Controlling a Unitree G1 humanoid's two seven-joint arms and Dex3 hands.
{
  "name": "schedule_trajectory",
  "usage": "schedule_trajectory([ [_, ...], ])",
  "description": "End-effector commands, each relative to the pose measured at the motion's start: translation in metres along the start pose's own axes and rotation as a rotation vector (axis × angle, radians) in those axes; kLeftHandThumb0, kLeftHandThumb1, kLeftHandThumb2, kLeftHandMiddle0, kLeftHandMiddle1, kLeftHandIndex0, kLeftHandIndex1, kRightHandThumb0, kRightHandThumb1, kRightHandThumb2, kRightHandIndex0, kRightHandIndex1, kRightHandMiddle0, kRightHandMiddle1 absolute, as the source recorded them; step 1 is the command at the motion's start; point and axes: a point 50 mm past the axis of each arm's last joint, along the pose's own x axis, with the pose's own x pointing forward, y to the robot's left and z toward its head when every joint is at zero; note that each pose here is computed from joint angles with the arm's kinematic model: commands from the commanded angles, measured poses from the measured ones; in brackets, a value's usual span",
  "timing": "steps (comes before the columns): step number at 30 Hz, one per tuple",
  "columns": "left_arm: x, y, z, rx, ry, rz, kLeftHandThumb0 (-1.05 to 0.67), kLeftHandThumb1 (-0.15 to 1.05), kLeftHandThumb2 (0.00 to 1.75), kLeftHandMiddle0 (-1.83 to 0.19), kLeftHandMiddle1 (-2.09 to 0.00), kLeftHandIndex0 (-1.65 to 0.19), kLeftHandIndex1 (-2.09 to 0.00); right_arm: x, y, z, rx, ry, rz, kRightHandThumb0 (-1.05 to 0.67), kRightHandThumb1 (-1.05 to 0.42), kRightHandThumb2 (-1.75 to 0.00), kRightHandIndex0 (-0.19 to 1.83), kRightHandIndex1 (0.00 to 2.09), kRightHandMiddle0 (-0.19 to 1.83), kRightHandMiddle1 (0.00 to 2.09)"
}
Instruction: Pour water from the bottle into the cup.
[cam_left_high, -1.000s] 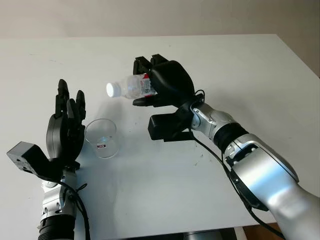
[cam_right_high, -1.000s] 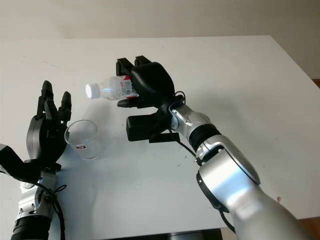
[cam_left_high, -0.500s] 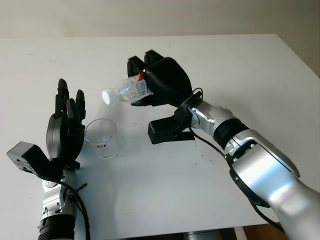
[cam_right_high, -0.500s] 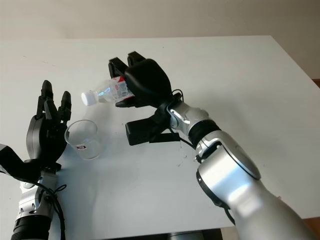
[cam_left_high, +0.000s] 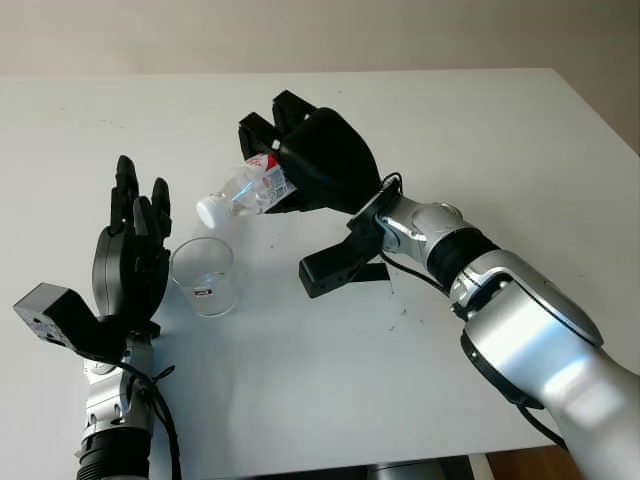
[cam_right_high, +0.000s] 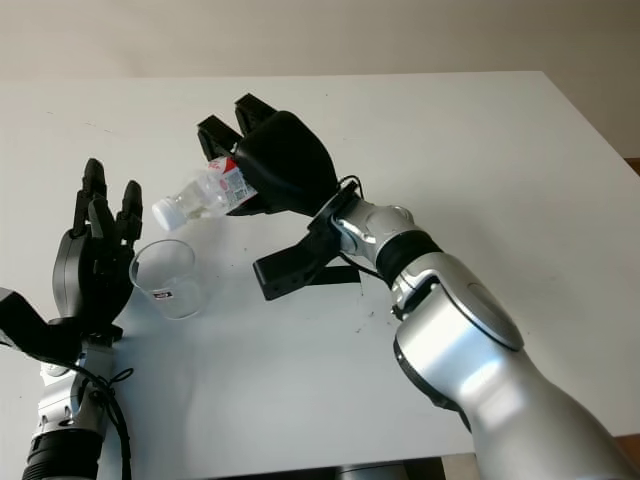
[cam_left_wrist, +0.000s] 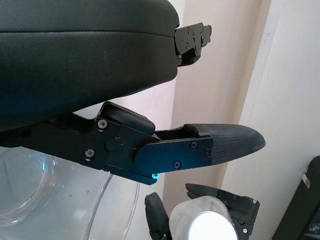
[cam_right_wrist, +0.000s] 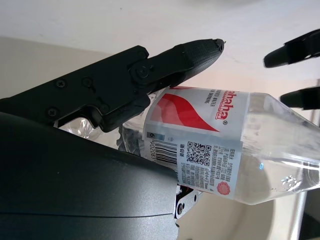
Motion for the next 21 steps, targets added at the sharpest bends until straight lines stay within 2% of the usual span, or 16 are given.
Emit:
schedule_trajectory([
  [1,-0.0043,-0.001,-0.0076,-0.013,0.026,0.008,-0.85,1.05,0.53,0.04,0.0,0.18,0.0,0.0094,-0.0118,-0.003,-0.038,-0.044,-0.037,-0.29,-1.04,-0.13,1.02,2.09,0.81,2.09],
  [10,-0.0029,-0.0011,-0.0077,-0.017,0.025,0.013,-0.86,1.05,0.52,0.03,0.0,0.17,0.0,0.0123,-0.0132,0.0005,-0.141,-0.134,-0.053,-0.33,-1.03,-0.08,1.1,2.09,0.78,2.09],
  [21,-0.0022,-0.0017,-0.0075,-0.022,0.02,0.011,-0.86,1.05,0.51,0.03,0.0,0.19,0.0,0.0135,-0.0135,0.0009,-0.298,-0.231,-0.051,-0.42,-1.05,-0.06,1.07,2.09,0.68,2.09],
])
